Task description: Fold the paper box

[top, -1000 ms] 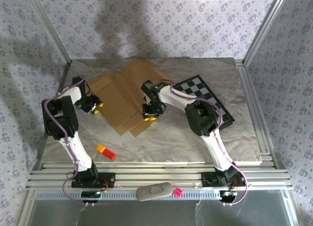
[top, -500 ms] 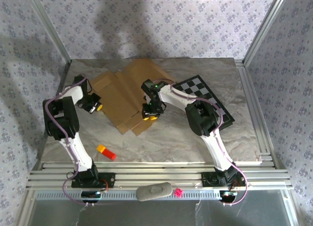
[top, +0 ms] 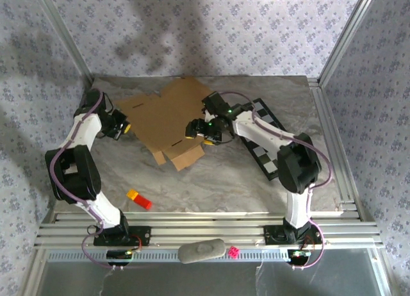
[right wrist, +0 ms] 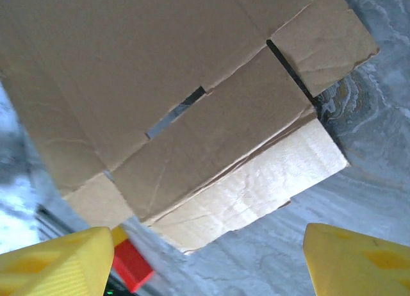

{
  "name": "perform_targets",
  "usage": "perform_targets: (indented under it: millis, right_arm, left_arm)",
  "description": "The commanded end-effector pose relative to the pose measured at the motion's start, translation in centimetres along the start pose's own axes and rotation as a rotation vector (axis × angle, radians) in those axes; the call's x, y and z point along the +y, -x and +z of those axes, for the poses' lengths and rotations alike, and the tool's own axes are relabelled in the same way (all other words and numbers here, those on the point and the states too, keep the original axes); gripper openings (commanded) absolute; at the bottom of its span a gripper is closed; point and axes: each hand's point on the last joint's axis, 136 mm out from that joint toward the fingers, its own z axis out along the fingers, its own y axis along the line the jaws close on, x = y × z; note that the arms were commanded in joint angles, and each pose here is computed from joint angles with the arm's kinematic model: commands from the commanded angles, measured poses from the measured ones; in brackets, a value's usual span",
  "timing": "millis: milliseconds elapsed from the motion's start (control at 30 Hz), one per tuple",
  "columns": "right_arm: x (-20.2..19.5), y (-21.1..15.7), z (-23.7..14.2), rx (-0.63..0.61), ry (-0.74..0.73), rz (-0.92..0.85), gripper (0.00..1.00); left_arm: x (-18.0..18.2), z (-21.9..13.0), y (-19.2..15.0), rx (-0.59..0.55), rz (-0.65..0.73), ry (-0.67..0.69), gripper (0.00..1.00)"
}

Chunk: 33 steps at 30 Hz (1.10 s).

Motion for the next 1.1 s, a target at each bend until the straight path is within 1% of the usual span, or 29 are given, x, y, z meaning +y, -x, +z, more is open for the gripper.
perform_targets:
  millis: [0,67,100,133,200,267,333,400,433,500,533,667,767,800,833,867,933,967,1033,1067]
  right_arm:
    - [4.3,0.0,-2.1,-0.089,0.135,0.057,0.77]
    - [6.9,-0.6,-3.6,-0.16,0.105,-0.16,0.76]
    - [8.2,-1.5,-3.7,-0.181,0.068,-0.307,0.76]
    - [8.9,-2.2,-3.6,-0.208,0.002,-0.471,0.75]
    - [9.9,-3.5,-2.4,-0.243,-0.1,-0.698,0.73]
    - [11.4,-4.4,-1.5,-0.302,-0.166,-0.913,0.73]
    - [13.9,-5.1,-1.1,-0.433,-0.222,-1.14,0.75]
    - [15.9,-5.1,-0.6,-0.537,-0.289,-1.278,0.81]
    - [16.7,-4.6,-0.1,-0.558,-0.331,-1.312,0.82]
    - [17.4,-4.0,1.4,-0.541,-0.414,-1.332,0.81]
    - [17.4,-3.8,2.3,-0.533,-0.467,-1.347,0.81]
    - [17.0,-2.2,5.2,-0.567,-0.635,-1.365,0.81]
    - [15.4,0.5,5.3,-0.608,-0.779,-1.28,0.8]
    - [15.2,1.1,5.1,-0.62,-0.813,-1.269,0.8]
    - [15.3,1.4,5.1,-0.627,-0.817,-1.273,0.78]
    - [15.5,1.6,5.0,-0.632,-0.814,-1.279,0.74]
    - [16.3,1.9,4.7,-0.652,-0.812,-1.301,0.5]
    - [16.7,2.0,4.4,-0.655,-0.805,-1.307,0.39]
    - [17.8,1.9,3.3,-0.665,-0.782,-1.312,0.12]
    - [18.3,1.8,2.6,-0.674,-0.775,-1.308,0.0]
  left_arm:
    - [-2.5,-2.3,-0.5,-0.003,-0.031,-0.096,0.0]
    - [-2.9,-3.0,-0.5,-0.012,-0.028,-0.106,0.0]
    - [-3.0,-3.4,-0.5,-0.016,-0.026,-0.109,0.0]
    - [-3.2,-3.7,-0.5,-0.021,-0.023,-0.114,0.0]
    - [-3.5,-4.2,-0.7,-0.019,-0.019,-0.127,0.0]
    - [-3.7,-4.5,-0.9,-0.015,-0.019,-0.136,0.0]
    - [-3.9,-5.0,-1.3,-0.012,-0.019,-0.146,0.0]
    - [-4.0,-5.5,-1.4,-0.018,-0.016,-0.157,0.0]
    - [-4.1,-5.7,-1.6,-0.018,-0.015,-0.162,0.0]
    - [-4.2,-6.1,-1.9,-0.019,-0.011,-0.171,0.0]
    - [-4.3,-6.2,-2.1,-0.015,-0.007,-0.174,0.0]
    - [-4.3,-6.7,-2.9,-0.007,0.003,-0.175,0.0]
    - [-4.4,-7.2,-3.3,-0.011,0.016,-0.182,0.0]
    - [-4.3,-7.3,-3.6,-0.005,0.016,-0.176,0.0]
    - [-4.1,-7.5,-3.9,0.001,0.017,-0.169,0.0]
    - [-4.1,-7.7,-4.0,0.0,0.021,-0.169,0.0]
    - [-4.3,-8.2,-4.3,-0.003,0.032,-0.171,0.0]
    - [-4.3,-8.4,-4.5,-0.006,0.036,-0.172,0.0]
    - [-5.0,-9.4,-4.5,-0.024,0.054,-0.188,0.0]
    - [-5.4,-10.0,-4.4,-0.04,0.066,-0.193,0.0]
